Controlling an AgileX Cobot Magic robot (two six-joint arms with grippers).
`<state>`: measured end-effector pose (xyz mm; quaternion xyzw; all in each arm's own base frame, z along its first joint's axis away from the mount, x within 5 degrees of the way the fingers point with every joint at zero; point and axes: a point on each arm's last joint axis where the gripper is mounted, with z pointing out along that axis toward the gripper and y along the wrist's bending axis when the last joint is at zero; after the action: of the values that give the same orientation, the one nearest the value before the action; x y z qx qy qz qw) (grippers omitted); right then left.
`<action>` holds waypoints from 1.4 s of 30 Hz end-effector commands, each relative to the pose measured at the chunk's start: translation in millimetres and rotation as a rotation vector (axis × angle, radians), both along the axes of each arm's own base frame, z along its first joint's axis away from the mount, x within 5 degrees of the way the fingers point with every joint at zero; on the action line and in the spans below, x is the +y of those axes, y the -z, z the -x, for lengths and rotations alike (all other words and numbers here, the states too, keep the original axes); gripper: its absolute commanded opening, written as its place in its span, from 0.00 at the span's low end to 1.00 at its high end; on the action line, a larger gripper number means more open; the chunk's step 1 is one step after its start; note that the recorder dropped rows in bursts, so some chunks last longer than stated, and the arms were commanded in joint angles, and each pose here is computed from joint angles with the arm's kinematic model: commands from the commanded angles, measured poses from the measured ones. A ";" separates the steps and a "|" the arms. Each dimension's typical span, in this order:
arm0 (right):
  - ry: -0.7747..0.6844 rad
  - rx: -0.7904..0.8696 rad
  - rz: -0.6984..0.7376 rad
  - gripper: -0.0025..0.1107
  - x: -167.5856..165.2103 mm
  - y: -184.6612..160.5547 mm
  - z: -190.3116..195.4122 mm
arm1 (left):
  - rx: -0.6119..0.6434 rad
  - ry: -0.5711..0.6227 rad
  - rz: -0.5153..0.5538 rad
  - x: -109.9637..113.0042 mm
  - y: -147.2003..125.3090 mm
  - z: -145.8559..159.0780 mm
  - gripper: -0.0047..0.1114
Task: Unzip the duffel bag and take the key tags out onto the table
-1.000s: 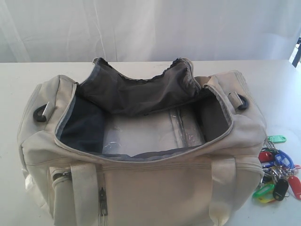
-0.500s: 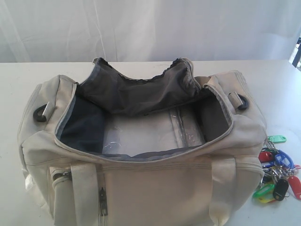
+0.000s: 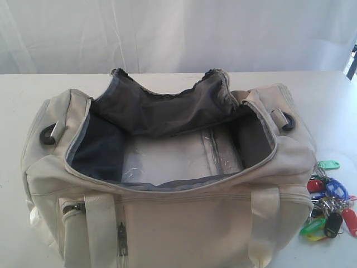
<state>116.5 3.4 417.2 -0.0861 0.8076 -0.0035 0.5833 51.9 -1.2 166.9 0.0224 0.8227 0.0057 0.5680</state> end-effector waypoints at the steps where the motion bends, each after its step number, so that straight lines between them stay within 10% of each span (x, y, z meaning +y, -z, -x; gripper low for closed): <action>1: -0.071 -0.273 -0.016 0.02 18.7 -21.9 80.2 | -0.001 -0.005 0.006 0.2 0.5 0.2 0.04; 11: -0.076 -0.677 0.074 0.02 33.1 -4.8 211.8 | -0.001 -0.004 0.004 0.2 0.5 0.2 0.04; 21: 0.274 -0.538 -0.263 0.02 -1.4 52.7 138.3 | -0.001 -0.004 0.002 0.2 0.5 0.2 0.04; 42: 0.287 -0.063 -0.053 0.02 -13.0 235.7 64.1 | -0.001 -0.003 0.000 0.2 0.5 0.2 0.04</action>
<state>51.1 -9.2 189.7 0.0490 0.7937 -0.0623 0.6031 51.9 -1.1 166.9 0.0228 0.8227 0.0064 0.5679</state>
